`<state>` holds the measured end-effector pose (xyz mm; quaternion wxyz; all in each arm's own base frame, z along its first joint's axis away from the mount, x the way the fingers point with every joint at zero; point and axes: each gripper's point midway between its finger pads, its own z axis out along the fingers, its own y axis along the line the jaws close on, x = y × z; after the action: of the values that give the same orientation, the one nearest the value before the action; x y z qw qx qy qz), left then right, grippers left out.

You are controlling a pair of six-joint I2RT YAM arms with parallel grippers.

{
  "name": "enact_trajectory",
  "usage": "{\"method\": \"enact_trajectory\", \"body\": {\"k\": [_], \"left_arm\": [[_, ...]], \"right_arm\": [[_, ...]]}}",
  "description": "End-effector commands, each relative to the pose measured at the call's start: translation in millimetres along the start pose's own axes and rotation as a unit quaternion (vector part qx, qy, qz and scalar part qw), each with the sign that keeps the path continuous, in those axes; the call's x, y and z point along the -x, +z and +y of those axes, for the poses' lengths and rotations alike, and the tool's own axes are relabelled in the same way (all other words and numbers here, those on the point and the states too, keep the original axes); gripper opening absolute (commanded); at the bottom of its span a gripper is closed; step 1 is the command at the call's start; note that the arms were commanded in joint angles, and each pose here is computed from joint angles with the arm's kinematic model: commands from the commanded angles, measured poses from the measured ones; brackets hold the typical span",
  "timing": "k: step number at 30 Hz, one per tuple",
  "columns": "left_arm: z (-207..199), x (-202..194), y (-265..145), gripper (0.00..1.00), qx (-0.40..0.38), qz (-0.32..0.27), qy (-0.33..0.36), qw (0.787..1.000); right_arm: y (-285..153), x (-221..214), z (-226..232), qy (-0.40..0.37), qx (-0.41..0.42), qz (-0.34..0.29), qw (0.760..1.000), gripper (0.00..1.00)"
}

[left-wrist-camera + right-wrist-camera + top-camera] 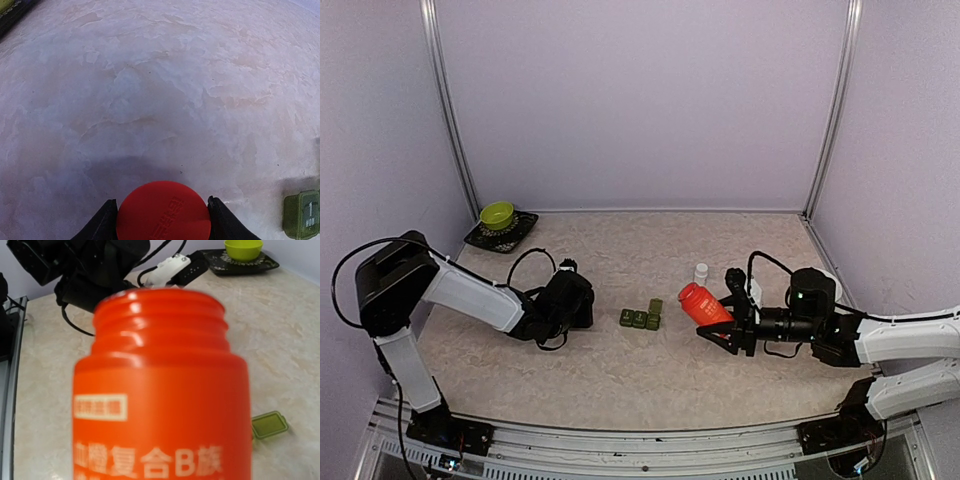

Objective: Sort the pills into containers
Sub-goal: Place the lid of the pill bottle at the center of the board.

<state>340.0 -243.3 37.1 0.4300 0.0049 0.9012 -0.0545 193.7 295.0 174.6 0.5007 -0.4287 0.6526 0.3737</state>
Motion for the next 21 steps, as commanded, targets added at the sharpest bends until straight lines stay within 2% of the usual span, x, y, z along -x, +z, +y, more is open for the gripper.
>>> {"method": "enact_trajectory", "body": {"k": [1,8,15,21], "left_arm": [[-11,6,5,0.57,0.001,-0.016,-0.011,1.0],[-14,-1,8,0.73,-0.006,-0.007,-0.012,1.0],[-19,17,-6,0.98,-0.024,-0.017,-0.024,0.999],[-33,60,-52,0.99,-0.079,-0.047,-0.039,0.995]], "right_arm": [[0,7,-3,-0.011,-0.005,-0.013,1.0,0.0],[3,3,-6,-0.01,-0.006,-0.005,1.0,0.0],[7,-3,-9,-0.009,-0.004,0.011,1.0,0.0],[14,-11,-15,-0.009,0.003,0.033,0.999,0.0]]}}
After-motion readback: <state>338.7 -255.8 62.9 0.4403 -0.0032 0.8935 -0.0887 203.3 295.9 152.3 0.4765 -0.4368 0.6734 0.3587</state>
